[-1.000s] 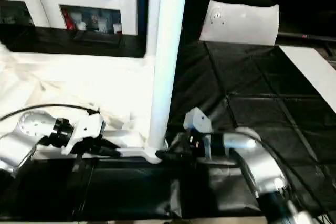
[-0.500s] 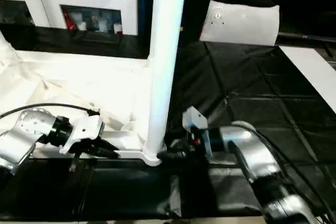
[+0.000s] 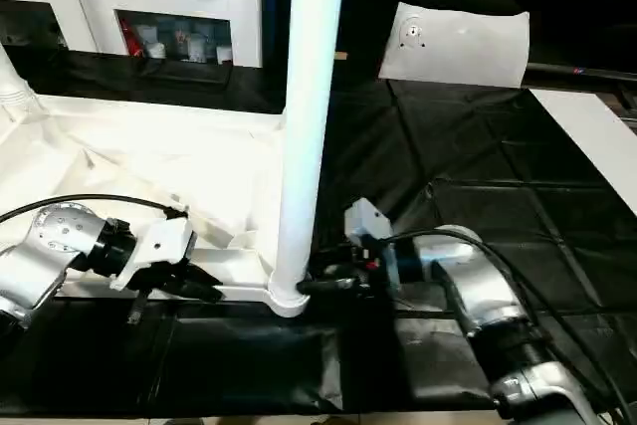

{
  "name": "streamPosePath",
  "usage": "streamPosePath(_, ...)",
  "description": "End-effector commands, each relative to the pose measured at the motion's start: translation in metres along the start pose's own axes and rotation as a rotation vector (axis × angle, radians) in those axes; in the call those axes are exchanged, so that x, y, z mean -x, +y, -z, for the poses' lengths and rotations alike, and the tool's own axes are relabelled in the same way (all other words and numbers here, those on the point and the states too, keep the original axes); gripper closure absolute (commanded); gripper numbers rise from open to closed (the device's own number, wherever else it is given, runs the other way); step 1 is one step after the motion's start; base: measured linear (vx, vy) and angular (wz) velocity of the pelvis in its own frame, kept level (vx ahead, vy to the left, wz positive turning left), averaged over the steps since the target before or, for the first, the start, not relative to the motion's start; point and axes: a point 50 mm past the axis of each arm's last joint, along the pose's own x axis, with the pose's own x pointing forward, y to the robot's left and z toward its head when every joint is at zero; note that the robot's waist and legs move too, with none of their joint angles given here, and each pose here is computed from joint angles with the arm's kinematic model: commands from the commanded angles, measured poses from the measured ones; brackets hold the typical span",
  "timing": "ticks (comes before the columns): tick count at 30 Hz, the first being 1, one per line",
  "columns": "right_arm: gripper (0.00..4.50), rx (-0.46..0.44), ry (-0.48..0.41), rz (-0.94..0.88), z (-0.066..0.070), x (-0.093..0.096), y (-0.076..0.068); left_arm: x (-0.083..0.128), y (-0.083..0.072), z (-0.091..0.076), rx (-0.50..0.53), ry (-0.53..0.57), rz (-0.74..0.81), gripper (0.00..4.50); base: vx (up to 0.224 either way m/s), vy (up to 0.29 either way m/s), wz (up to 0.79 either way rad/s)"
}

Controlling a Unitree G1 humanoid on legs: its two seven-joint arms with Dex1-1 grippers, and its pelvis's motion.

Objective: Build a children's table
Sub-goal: Rotate leg to tighten

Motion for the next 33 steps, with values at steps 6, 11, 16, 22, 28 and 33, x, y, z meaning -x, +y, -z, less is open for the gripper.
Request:
streamPosePath(6, 3.36, -0.086, -0.05, 0.18, 0.01, -0.021, 0.0, -0.021, 0.024, -0.02, 0.106, -0.113, -0.215, 4.5, 0.0, 0.0, 0.0)
streamPosePath(11, 3.49, -0.198, -0.062, 0.402, 0.02, -0.043, -0.008, -0.038, 0.036, -0.044, 0.176, -0.221, -0.316, 4.5, 0.0, 0.0, 0.0)
streamPosePath(16, 3.93, -0.265, -0.133, 0.547, 0.007, -0.073, -0.015, -0.059, 0.042, -0.063, 0.217, -0.272, -0.379, 4.5, 0.0, 0.0, 0.0)
streamPosePath(22, 3.78, -0.262, -0.202, 0.647, -0.004, -0.068, -0.018, -0.062, 0.04, -0.061, 0.16, -0.223, -0.377, 4.5, 0.0, 0.0, 0.0)
streamPosePath(28, 3.28, -0.186, -0.215, 0.685, 0.002, -0.024, -0.012, -0.047, 0.032, -0.038, 0.121, -0.134, -0.341, 4.5, 0.0, 0.0, 0.0)
streamPosePath(33, 2.92, -0.119, -0.217, 0.664, -0.004, 0.004, -0.009, -0.037, 0.023, -0.025, 0.059, -0.099, -0.251, 4.5, 0.0, 0.0, 0.0)
